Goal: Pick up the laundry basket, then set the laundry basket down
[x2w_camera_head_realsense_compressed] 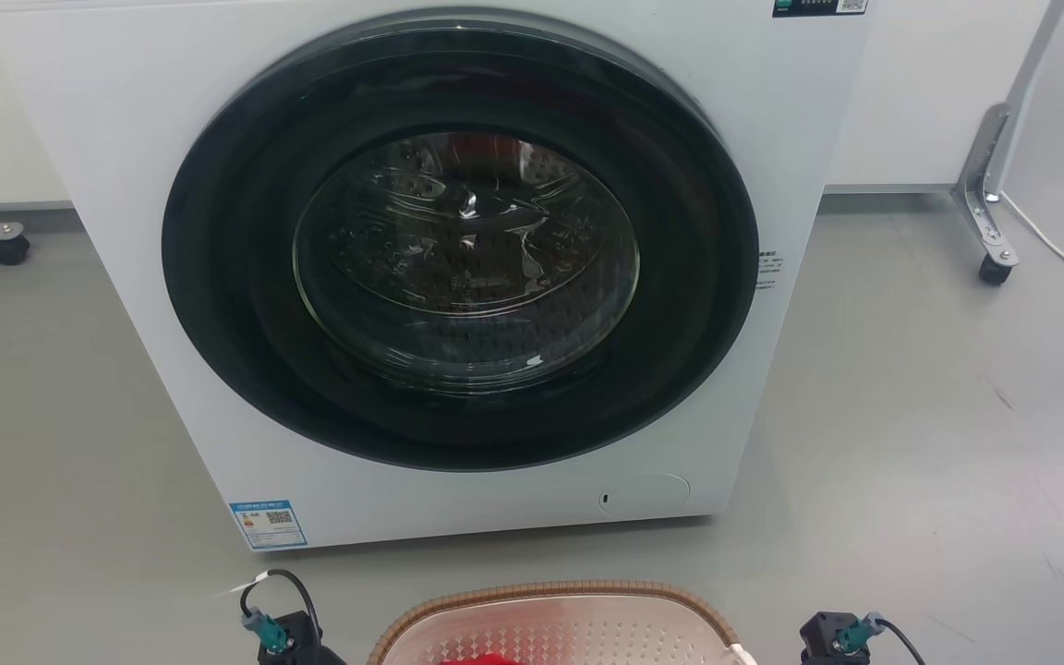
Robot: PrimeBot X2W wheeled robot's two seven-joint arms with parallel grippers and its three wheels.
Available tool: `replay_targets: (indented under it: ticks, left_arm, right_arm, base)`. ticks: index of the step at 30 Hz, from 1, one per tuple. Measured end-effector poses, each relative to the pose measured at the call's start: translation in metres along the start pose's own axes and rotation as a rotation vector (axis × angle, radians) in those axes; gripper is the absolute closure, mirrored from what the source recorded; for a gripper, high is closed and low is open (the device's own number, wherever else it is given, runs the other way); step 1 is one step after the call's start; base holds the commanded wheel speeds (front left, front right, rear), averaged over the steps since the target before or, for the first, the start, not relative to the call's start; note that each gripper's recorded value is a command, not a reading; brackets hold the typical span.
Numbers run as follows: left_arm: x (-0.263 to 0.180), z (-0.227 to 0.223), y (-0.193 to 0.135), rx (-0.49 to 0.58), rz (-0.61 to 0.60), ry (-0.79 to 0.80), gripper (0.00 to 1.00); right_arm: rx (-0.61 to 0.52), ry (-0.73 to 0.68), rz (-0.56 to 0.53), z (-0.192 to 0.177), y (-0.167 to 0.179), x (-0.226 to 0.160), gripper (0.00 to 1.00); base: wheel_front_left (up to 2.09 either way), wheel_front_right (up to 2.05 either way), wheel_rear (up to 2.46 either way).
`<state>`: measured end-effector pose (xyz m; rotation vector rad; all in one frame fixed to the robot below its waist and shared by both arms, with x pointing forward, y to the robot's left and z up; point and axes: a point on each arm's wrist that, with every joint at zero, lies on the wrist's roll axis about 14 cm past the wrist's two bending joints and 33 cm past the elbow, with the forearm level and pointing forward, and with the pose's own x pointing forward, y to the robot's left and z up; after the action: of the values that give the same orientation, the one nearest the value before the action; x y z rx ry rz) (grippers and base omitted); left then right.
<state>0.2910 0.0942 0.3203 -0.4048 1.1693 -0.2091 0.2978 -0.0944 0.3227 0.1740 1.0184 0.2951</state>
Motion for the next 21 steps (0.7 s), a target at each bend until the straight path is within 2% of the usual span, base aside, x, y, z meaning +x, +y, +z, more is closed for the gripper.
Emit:
replay_targets:
  ticks: [21]
  left_arm:
    - [0.0022, -0.0002, 0.0022, 0.000, 0.004, -0.008, 1.00]
  right_arm:
    - [-0.013, 0.007, 0.006, -0.0010, 0.0008, 0.0031, 1.00]
  base:
    - [0.00, 0.00, 0.00]
